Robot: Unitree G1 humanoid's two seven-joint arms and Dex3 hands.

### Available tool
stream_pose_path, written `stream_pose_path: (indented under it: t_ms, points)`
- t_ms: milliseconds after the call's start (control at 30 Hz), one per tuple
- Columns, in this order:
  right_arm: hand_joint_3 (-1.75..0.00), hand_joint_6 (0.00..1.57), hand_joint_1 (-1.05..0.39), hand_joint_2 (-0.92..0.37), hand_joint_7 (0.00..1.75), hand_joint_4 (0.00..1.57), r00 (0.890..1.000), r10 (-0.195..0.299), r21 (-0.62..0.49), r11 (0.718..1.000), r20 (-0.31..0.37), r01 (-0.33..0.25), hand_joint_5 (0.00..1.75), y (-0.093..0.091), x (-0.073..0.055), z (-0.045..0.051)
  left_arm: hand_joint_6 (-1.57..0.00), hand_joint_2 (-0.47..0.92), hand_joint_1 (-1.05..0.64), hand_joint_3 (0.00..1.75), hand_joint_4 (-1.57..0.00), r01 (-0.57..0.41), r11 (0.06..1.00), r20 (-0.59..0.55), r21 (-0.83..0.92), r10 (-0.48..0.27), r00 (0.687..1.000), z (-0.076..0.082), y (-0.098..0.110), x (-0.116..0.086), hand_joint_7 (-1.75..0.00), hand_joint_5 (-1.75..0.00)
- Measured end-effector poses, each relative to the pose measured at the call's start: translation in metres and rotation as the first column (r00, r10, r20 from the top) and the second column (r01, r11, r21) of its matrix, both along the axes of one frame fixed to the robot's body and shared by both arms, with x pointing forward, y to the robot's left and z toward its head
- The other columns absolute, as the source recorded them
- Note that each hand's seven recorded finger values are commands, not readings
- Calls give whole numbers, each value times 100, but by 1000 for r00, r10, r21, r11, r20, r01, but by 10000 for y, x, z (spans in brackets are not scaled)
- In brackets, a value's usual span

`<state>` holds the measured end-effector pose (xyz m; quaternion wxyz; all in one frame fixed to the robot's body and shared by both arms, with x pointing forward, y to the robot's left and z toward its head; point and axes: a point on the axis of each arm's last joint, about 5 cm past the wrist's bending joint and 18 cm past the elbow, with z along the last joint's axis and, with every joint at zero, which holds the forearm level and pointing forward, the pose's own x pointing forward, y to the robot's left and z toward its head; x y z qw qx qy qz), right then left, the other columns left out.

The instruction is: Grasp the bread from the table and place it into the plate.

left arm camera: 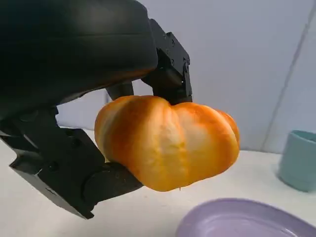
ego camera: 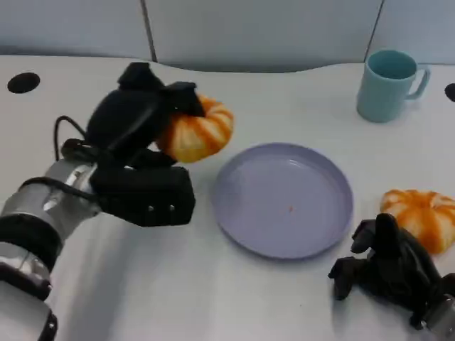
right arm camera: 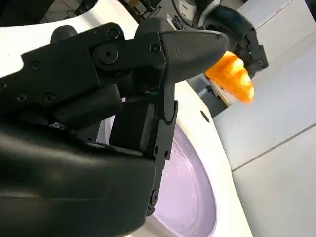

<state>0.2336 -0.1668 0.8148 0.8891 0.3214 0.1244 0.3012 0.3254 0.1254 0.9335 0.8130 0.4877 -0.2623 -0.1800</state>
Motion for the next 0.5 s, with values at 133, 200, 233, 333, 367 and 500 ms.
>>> stream_pose_path:
  t_ms: [133, 200, 233, 333, 367, 500]
  points:
    - [-30, 157, -52, -92, 47, 157, 1000, 2, -4, 1000, 2, -2, 72, -22, -2, -2, -74, 59, -29, 111, -94, 77, 997, 4, 18, -77, 997, 13, -157, -16, -175, -175]
    - [-30, 157, -53, -92, 47, 157, 1000, 2, -7, 1000, 3, -2, 73, -28, -2, -1, -75, 58, -29, 111, -95, 118, 992, 12, 41, -119, 993, 31, -257, -20, -175, -175]
    - [-30, 157, -52, -92, 46, 157, 1000, 3, -8, 1000, 3, -3, 72, -28, -2, -1, -75, 57, -30, 112, -96, 140, 989, 21, 56, -141, 990, 50, -308, -19, -175, -175]
    - [-31, 157, -52, -92, 46, 157, 1000, 4, -8, 1000, 4, -4, 72, -26, -2, 0, -79, 52, -33, 127, -100, 187, 981, 40, 56, -189, 981, 100, -441, -20, -175, -175]
    - [-31, 157, -52, -92, 46, 157, 1000, 4, -8, 1000, 4, -4, 72, -27, -2, 0, -80, 49, -33, 136, -101, 202, 978, 38, 58, -205, 978, 109, -474, -23, -175, -175]
    - [-31, 157, -52, -92, 45, 157, 1000, 4, -8, 1000, 5, -4, 70, -27, -4, 0, -82, 41, -32, 148, -104, 260, 963, -5, 68, -260, 966, 83, -623, -58, -175, -175]
